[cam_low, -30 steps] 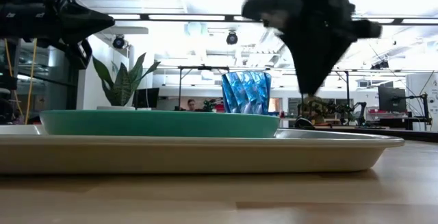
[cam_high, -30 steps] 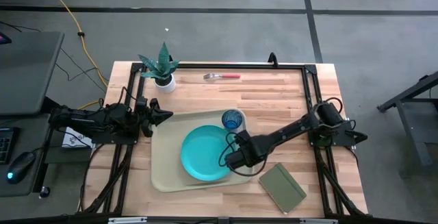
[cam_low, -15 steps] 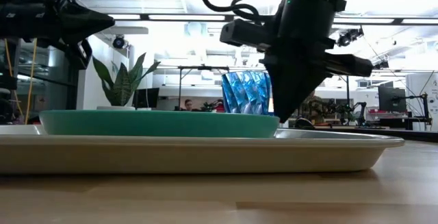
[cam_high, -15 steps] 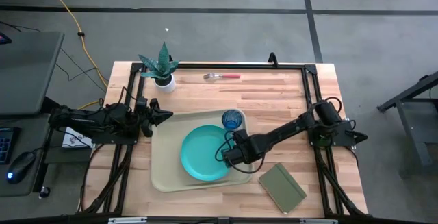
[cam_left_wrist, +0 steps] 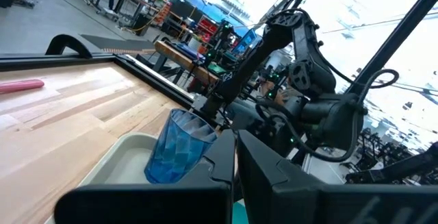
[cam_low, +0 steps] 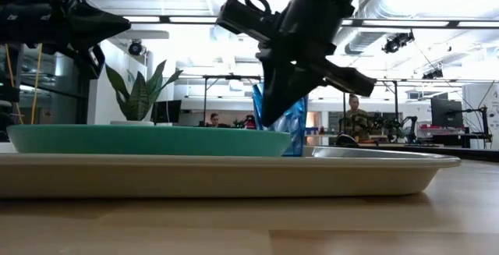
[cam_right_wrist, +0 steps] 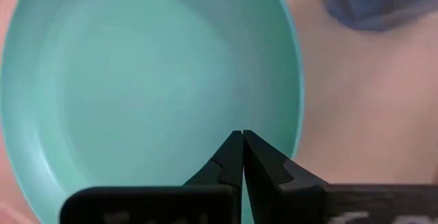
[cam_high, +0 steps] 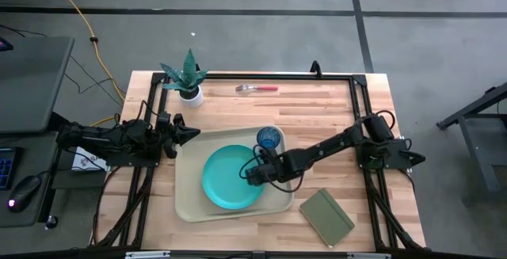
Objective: Pick and place plate/cup/fork/spoon on tray
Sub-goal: Adjust the gray tray to the center of the table
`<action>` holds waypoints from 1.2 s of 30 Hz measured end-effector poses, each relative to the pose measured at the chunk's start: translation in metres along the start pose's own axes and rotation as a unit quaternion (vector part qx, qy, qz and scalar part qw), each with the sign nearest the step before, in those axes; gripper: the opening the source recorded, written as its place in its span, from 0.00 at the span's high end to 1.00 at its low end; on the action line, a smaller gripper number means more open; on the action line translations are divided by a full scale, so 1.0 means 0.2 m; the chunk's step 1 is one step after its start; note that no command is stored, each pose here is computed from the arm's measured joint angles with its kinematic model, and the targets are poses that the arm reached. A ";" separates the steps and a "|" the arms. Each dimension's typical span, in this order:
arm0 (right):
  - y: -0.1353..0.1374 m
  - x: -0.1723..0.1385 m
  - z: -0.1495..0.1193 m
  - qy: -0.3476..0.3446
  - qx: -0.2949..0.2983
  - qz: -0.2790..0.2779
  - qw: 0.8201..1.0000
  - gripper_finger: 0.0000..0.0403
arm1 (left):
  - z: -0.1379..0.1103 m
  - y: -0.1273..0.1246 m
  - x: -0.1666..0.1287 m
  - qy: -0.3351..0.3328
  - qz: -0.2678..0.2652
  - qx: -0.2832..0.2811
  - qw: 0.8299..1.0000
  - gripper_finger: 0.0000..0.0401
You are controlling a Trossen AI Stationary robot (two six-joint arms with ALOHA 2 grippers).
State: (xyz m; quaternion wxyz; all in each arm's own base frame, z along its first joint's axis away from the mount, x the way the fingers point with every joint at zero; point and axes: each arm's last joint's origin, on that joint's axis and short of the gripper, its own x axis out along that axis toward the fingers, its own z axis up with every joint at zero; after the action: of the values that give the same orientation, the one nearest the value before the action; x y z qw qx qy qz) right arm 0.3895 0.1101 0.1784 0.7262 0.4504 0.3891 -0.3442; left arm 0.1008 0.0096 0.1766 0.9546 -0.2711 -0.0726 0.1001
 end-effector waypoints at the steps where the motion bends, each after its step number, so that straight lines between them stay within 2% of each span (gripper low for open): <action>1: 0.00 0.00 0.01 -0.001 -0.002 0.002 1.000 1.00 | 0.00 0.00 0.00 0.000 0.000 0.000 1.000 1.00; 4: 0.01 -0.05 0.04 -0.003 -0.031 0.007 1.000 1.00 | 0.00 0.00 0.00 0.000 0.000 0.000 1.000 1.00; 7: 0.02 -0.19 0.08 -0.006 -0.075 0.014 0.997 1.00 | 0.00 0.00 0.00 0.000 0.000 0.000 1.000 1.00; 10: -0.05 -0.27 0.06 0.006 -0.116 -0.049 0.992 1.00 | 0.00 0.00 0.00 0.000 0.000 0.000 1.000 1.00; 13: -0.15 -0.28 0.01 0.019 -0.131 -0.123 0.984 1.00 | 0.00 0.00 0.00 0.000 0.000 0.000 1.000 1.00; 16: -0.23 -0.20 -0.05 0.040 -0.118 -0.130 0.984 1.00 | 0.00 0.00 0.00 0.001 0.000 0.000 1.000 1.00; 21: -0.29 -0.08 -0.09 0.040 -0.079 -0.063 0.994 1.00 | 0.00 0.00 0.00 0.000 0.000 0.000 1.000 1.00; 24: -0.31 -0.04 -0.06 0.013 -0.065 -0.054 0.996 1.00 | 0.00 0.00 0.00 0.000 0.000 0.000 1.000 1.00; 36: -0.40 0.02 0.16 -0.050 -0.035 -0.117 0.991 1.00 | 0.00 0.00 0.00 0.000 0.000 0.000 1.000 1.00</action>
State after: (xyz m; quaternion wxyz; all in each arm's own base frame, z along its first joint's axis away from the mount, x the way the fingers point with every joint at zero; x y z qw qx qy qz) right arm 0.3314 0.0502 0.1525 0.7151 0.3581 0.4140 -0.4348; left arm 0.1008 0.0096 0.1767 0.9546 -0.2710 -0.0729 0.1000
